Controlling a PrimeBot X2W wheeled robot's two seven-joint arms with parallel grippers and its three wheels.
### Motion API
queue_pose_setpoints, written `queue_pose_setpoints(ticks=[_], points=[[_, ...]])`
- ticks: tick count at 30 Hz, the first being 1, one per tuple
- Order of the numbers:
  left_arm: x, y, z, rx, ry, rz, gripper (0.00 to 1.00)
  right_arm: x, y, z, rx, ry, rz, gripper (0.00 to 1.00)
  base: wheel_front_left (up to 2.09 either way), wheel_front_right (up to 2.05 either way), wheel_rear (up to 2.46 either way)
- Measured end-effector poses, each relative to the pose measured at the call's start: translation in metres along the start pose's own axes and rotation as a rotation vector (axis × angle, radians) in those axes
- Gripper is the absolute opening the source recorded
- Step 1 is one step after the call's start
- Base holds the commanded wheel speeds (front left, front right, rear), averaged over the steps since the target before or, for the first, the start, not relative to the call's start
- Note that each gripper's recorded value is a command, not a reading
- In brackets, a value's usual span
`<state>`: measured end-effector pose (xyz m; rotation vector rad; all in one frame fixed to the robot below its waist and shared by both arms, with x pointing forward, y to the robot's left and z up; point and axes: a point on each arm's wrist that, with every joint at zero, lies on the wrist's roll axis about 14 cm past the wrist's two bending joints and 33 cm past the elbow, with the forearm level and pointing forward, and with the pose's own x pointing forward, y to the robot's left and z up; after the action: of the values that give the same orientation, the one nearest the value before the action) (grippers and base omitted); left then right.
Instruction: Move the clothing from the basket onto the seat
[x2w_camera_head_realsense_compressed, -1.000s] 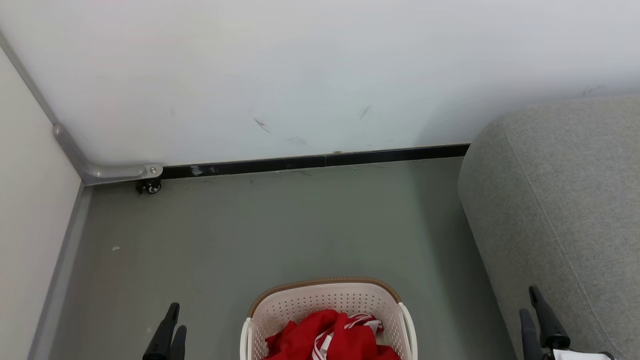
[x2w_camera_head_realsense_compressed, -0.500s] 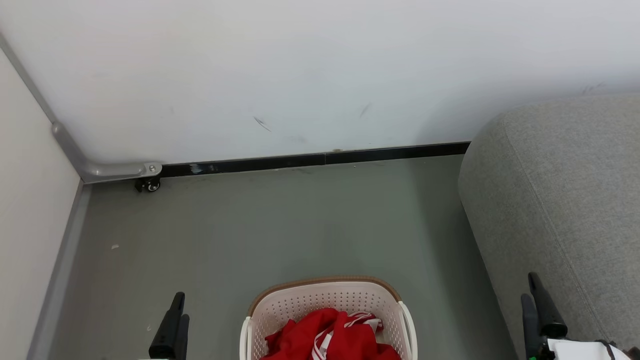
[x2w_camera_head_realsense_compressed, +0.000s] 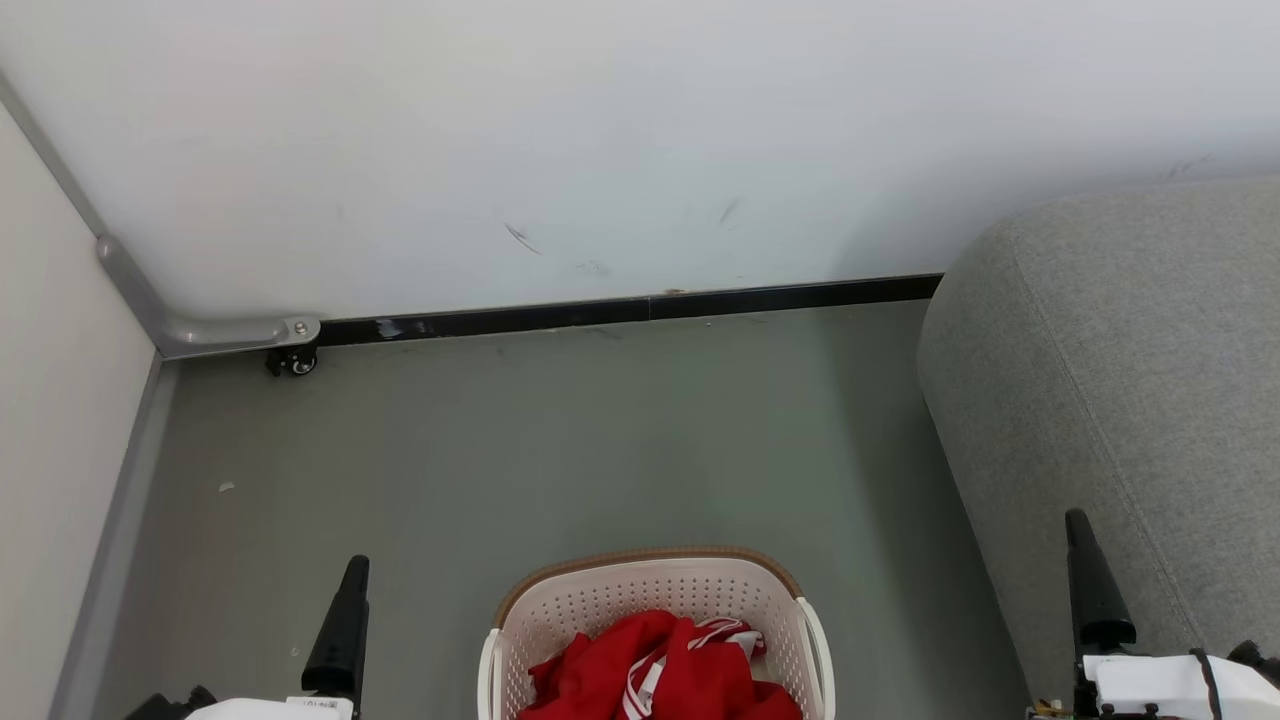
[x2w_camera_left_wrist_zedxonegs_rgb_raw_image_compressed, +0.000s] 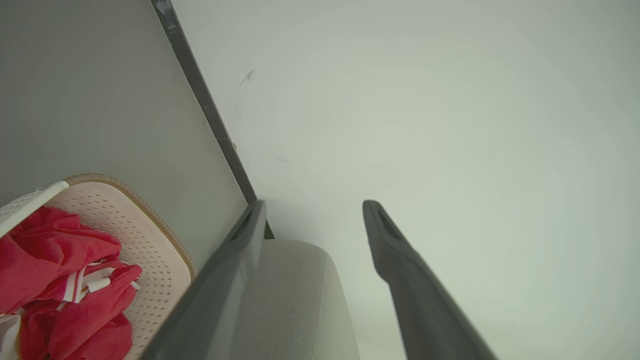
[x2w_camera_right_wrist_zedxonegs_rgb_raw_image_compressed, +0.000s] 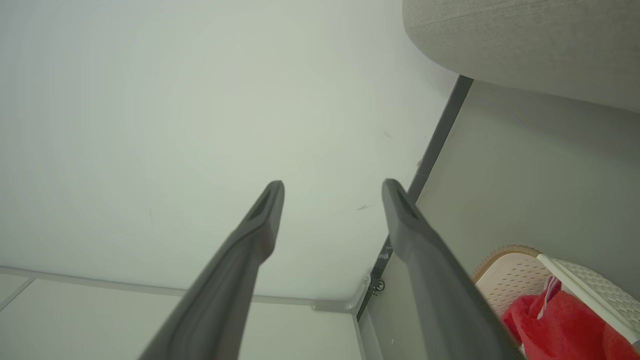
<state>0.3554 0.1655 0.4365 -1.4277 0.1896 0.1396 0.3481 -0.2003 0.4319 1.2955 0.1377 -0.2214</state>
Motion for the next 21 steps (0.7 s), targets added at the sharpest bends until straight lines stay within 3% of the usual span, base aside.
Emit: queue_pose_setpoints(ticks=[7, 21], points=[[0.002, -0.006, 0.001, 0.081, -0.01, -0.019, 1.0, 0.006, 0.011, 0.007, -0.114, -0.028, 0.034, 1.0, 0.0, 0.0, 0.0], [0.005, -0.031, 0.015, 0.359, -0.054, -0.094, 1.0, 0.009, 0.037, 0.018, -0.414, -0.085, 0.11, 1.0, 0.0, 0.0, 0.0]])
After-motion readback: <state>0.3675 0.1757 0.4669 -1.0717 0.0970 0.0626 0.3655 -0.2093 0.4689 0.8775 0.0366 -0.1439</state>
